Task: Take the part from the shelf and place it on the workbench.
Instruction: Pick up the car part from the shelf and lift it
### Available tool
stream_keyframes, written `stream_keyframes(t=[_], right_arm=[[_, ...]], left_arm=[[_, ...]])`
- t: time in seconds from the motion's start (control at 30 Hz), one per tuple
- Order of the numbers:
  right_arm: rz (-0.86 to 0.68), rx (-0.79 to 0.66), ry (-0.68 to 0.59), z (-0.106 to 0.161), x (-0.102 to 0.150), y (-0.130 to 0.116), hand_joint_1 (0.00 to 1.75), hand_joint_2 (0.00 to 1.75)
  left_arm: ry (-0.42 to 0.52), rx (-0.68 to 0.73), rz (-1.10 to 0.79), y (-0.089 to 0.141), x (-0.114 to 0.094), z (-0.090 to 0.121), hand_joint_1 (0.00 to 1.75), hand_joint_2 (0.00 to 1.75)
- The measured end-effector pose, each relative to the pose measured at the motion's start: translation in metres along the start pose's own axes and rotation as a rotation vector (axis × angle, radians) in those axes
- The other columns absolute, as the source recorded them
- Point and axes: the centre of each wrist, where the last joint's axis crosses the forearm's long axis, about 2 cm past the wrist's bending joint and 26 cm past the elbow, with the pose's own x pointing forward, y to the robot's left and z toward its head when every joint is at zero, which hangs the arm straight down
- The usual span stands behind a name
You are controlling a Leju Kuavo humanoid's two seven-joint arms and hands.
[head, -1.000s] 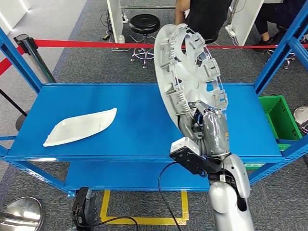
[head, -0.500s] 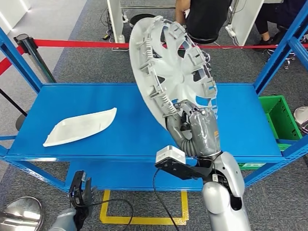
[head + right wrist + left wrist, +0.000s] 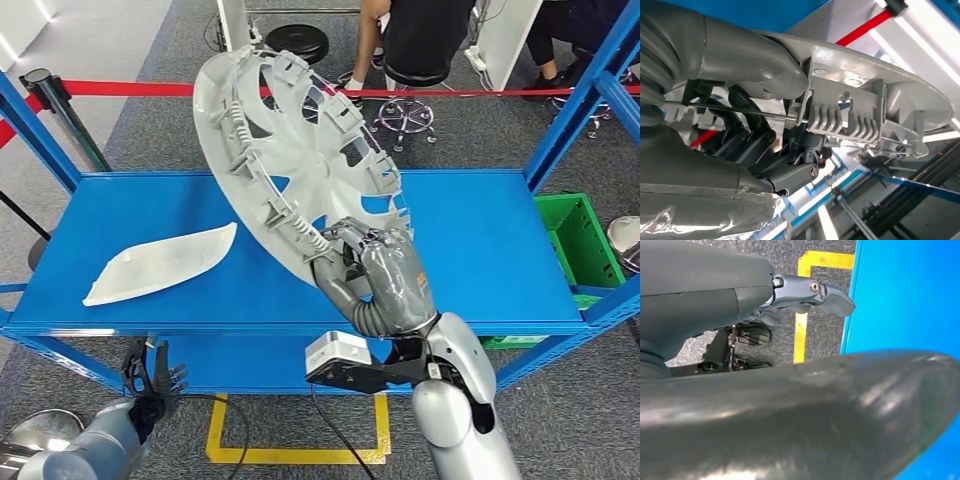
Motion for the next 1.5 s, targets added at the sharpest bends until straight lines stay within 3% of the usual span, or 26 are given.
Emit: stream_keyframes(t=[0.6,0.73,1.5], right_arm=[[-0.077,0.0,0.011,0.004,-0.001,0.001,1.75,1.75],[-0.077,0.001,0.011,0.004,-0.001,0.001,1.75,1.75],[-0.083,0.054,-0.022,-0.002,0.005,0.01,1.75,1.75]], left_arm=[[-0.023,0.017,0.032,0.012,0.002,0.0,0.0,0.0],[-0.024,0.031,0.026,0.013,0.003,0.0,0.0,1.75],[-0.017,0.075,-0.031,0.012,0.015,0.0,0.0,1.75]])
